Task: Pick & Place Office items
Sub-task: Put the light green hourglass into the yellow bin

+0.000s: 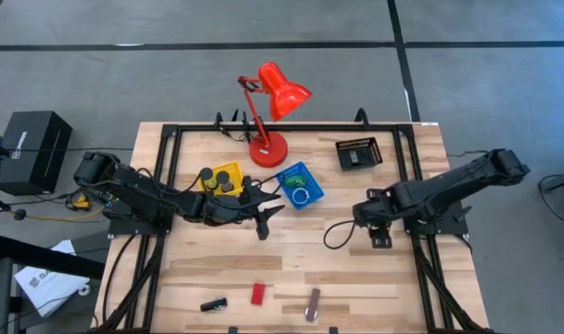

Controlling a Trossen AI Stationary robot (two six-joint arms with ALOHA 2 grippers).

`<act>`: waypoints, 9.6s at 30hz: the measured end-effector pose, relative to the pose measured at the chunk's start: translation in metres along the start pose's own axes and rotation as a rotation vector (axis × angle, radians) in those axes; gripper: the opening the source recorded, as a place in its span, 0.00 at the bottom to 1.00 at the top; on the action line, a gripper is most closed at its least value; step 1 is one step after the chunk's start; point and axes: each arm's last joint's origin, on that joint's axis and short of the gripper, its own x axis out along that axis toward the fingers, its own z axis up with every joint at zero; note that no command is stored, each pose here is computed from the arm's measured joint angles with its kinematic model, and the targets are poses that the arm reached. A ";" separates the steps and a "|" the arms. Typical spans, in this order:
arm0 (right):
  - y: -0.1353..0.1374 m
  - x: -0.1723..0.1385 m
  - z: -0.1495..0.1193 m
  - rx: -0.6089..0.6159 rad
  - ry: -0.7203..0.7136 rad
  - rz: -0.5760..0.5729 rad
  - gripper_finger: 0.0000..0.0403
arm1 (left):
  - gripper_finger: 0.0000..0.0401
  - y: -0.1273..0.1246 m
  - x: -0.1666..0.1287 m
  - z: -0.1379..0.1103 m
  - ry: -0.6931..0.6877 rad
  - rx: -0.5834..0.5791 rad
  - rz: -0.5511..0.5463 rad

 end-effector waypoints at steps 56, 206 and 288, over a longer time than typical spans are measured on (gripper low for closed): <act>0.008 0.007 0.003 0.126 0.219 -0.032 0.53 | 0.35 -0.001 -0.001 0.000 -0.001 -0.002 -0.005; -0.013 0.016 0.021 -0.136 -0.844 0.138 0.59 | 0.35 0.010 -0.050 -0.017 0.030 -0.149 -0.068; -0.035 0.004 0.041 0.006 -0.952 0.162 0.59 | 0.41 0.021 -0.021 -0.013 -0.086 0.022 -0.067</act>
